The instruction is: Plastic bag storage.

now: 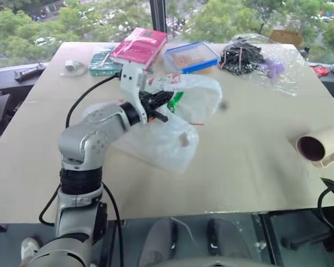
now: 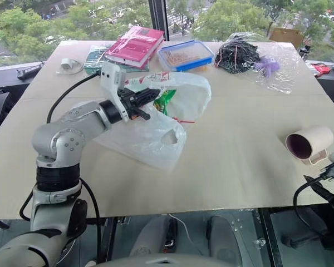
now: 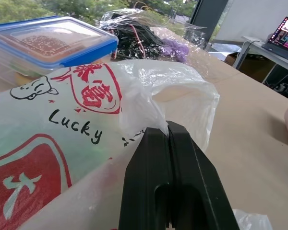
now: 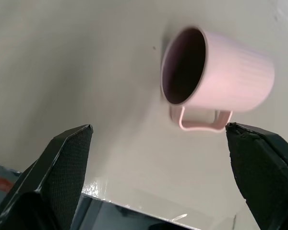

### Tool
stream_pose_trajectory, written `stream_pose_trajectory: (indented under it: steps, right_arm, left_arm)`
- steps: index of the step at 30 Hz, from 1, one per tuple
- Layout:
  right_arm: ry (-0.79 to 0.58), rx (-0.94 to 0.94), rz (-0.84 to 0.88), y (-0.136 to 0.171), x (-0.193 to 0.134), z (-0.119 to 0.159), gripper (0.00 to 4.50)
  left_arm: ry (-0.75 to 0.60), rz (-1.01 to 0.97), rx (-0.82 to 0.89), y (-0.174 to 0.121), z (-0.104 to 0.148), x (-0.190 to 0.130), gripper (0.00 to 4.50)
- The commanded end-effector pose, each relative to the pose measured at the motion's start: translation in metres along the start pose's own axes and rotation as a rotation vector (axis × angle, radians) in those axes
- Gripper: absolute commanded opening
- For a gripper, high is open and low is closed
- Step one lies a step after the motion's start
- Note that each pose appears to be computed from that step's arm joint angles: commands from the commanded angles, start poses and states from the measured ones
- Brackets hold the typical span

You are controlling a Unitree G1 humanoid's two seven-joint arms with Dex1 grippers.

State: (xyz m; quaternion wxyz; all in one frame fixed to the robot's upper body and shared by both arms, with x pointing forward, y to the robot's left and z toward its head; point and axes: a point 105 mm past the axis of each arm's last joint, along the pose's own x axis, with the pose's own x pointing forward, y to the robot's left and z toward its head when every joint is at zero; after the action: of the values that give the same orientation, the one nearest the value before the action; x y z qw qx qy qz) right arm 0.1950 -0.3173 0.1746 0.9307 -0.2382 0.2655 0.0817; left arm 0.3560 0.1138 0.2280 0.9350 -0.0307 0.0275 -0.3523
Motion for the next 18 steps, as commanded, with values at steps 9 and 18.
stream_pose_trajectory:
  steps: [9, 18]
  right_arm:
    - [0.122, 0.028, -0.051, -0.034, 0.071, -0.045, 4.49]
    - [0.072, -0.034, -0.011, -0.032, 0.103, -0.045, 1.28]
  left_arm:
    - [-0.05, 0.021, 0.065, -0.004, 0.019, -0.009, 0.0]
    - [-0.05, 0.043, 0.076, -0.002, 0.02, -0.014, 0.0]
